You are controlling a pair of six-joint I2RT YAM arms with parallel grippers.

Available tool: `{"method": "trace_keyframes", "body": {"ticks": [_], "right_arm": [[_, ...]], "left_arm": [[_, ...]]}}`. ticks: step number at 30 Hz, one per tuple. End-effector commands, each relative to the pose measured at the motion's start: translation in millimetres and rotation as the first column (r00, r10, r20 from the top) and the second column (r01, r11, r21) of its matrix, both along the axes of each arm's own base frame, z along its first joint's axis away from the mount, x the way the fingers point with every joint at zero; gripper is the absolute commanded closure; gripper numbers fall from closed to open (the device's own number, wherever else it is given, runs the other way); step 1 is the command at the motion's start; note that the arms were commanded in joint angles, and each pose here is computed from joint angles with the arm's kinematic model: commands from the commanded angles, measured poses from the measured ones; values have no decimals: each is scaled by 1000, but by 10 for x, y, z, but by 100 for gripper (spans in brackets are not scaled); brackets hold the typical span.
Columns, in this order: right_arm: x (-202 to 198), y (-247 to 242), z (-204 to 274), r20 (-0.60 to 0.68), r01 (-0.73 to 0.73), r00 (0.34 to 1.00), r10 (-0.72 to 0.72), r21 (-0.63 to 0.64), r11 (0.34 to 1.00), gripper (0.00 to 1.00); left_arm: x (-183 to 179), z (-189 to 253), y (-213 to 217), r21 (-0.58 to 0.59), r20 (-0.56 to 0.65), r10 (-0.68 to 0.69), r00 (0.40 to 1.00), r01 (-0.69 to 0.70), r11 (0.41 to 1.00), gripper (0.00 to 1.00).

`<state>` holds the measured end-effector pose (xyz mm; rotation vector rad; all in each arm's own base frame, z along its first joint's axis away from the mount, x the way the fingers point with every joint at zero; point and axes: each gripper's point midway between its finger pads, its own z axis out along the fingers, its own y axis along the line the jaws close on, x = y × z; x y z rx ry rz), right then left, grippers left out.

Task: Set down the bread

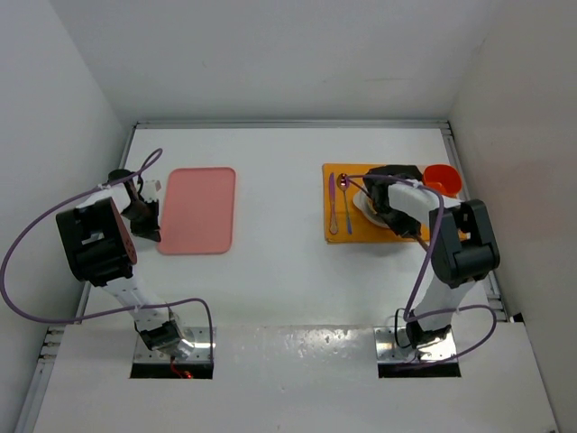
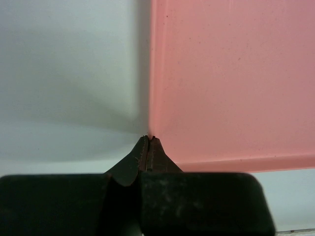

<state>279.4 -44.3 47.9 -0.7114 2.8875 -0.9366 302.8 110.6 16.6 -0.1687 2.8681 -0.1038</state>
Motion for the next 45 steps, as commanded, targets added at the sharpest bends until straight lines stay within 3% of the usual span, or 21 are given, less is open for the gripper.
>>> {"method": "trace_keyframes", "body": {"ticks": [1,17,21,29,35,38,39,40,43,44,45], "right_arm": [[131,-82,189,15,-43,999,45,-123,991,100],[195,-301,454,-7,-85,996,89,-384,919,100],[100,-457,528,48,36,999,-20,-356,934,100],[-23,-712,771,139,139,986,-95,-349,927,100],[-63,-754,1120,299,217,945,-133,-267,939,100],[-51,-528,1067,318,80,947,-37,-124,989,100],[-5,-253,975,310,-44,949,55,-43,998,100],[-114,-128,713,222,-179,959,175,-3,984,100],[-237,430,700,279,-462,867,414,136,876,100],[-509,697,401,220,-534,845,488,287,795,100],[-691,799,263,208,-558,830,518,349,753,100]], "left_arm": [[95,71,143,44,37,4,999,-6,999,100],[73,68,137,43,28,-4,1000,3,999,100],[81,97,141,46,37,-5,999,3,999,100],[80,97,144,49,37,-13,999,12,999,100],[110,122,157,53,45,-14,999,11,999,100],[110,122,157,53,45,-14,999,11,999,100],[137,149,187,65,51,-12,999,8,998,100],[137,149,187,65,51,-12,999,8,998,100],[137,149,187,65,51,-12,999,8,998,100],[137,149,187,65,51,-12,999,8,998,100],[137,149,187,65,51,-12,999,8,998,100]]}}
